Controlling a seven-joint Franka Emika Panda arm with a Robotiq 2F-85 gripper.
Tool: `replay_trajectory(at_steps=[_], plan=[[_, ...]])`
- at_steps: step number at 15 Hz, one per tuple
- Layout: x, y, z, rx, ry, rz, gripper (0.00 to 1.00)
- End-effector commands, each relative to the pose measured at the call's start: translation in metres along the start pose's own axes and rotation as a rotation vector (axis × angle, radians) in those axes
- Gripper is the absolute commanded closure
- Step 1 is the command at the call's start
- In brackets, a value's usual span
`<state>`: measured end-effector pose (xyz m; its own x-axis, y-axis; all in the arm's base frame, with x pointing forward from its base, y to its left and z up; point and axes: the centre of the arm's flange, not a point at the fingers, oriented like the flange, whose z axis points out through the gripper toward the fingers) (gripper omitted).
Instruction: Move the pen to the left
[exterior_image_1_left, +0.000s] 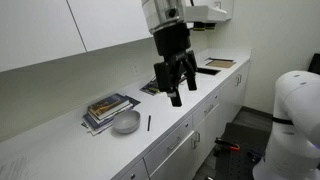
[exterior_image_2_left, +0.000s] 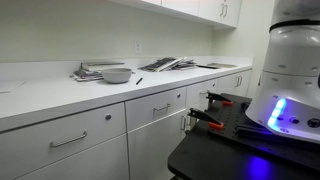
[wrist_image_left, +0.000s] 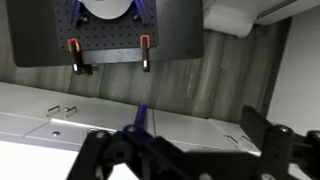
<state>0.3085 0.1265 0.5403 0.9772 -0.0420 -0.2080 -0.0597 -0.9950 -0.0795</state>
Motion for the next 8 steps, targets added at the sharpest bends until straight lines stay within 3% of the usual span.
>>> replay_trajectory(at_steps=[1,5,6,8], plan=[[0.000,0.000,0.000,0.000,0.000,0.000,0.00],[0.000,0.000,0.000,0.000,0.000,0.000,0.00],[0.007,-0.004,0.005,0.013,0.070,0.107,0.00],[0.032,-0.007,0.017,0.041,0.142,0.186,0.00]])
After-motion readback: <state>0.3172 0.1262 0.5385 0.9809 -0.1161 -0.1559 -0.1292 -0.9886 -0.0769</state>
